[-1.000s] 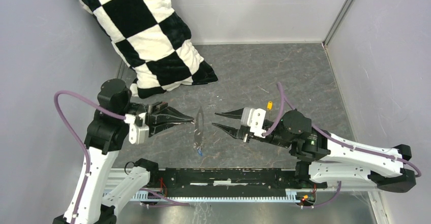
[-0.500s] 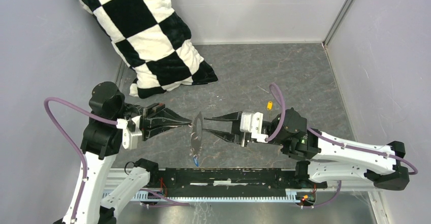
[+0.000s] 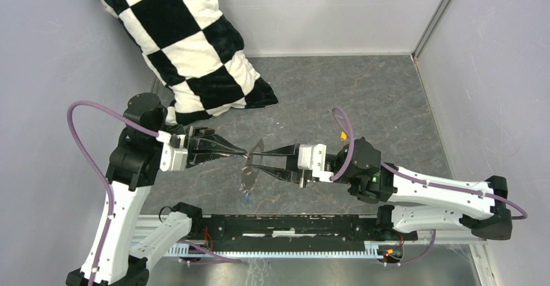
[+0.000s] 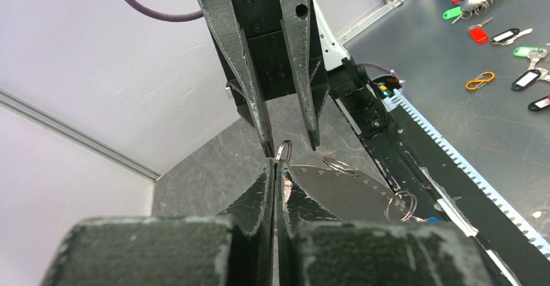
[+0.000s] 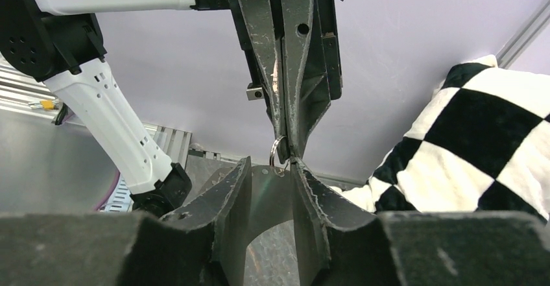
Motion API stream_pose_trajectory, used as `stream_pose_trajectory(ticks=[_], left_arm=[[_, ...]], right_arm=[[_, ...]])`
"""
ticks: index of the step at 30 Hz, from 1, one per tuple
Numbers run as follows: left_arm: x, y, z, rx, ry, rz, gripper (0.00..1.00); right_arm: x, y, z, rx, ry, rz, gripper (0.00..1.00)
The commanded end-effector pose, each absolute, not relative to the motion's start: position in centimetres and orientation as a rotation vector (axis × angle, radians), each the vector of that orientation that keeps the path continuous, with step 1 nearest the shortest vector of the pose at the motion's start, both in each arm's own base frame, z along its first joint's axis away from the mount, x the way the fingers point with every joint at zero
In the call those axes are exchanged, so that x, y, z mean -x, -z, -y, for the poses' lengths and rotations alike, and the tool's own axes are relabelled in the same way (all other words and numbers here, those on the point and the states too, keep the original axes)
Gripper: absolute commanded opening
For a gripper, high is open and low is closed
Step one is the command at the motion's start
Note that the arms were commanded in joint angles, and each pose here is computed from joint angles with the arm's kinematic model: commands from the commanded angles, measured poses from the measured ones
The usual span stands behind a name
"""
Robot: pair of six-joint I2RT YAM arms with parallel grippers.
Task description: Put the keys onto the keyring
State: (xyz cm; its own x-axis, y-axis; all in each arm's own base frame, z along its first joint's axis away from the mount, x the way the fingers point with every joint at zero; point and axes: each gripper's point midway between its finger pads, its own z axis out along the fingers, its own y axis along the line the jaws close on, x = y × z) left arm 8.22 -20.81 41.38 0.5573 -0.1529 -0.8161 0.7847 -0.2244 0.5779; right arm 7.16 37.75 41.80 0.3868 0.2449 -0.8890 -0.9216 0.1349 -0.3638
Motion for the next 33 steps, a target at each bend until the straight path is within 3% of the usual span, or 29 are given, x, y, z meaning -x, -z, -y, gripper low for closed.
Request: stream_pose_trajectory(ticks=[1, 11, 12, 15, 20, 25, 33], left_arm=[[-6.1, -42.7, 20.4, -1.582, 1.03, -0.491, 0.02], [-6.2, -42.0, 20.4, -1.576, 1.028, -0.522, 0.02], [-6.4, -41.6, 20.5, -1.57, 1.031, -0.552, 0.07], [-8.3, -39.6, 20.6, -1.522, 1.009, -0.735, 0.35], [-11.8, -36.3, 20.3, -1.446, 0.895, -0.976, 0.5], [-11.7, -34.4, 20.0, -1.497, 0.88, -1.013, 0.5], [-11.7, -34.0, 19.9, -1.51, 0.858, -0.994, 0.37]], right_arm=[[-6.9, -44.0, -37.8, 1.049, -1.002, -0.716, 0.33], [-8.5, -43.8, -38.2, 1.032, -0.947, -0.808, 0.01], [-9.0, -43.6, -38.2, 1.032, -0.928, -0.838, 0.01], [-10.3, -42.7, -38.5, 1.069, -0.852, -0.944, 0.01], [-11.8, -39.9, -37.8, 1.157, -0.729, -1.118, 0.01], [-12.6, -38.1, -37.1, 1.252, -0.625, -1.257, 0.01], [-13.0, -36.5, -37.7, 1.365, -0.555, -1.354, 0.01]])
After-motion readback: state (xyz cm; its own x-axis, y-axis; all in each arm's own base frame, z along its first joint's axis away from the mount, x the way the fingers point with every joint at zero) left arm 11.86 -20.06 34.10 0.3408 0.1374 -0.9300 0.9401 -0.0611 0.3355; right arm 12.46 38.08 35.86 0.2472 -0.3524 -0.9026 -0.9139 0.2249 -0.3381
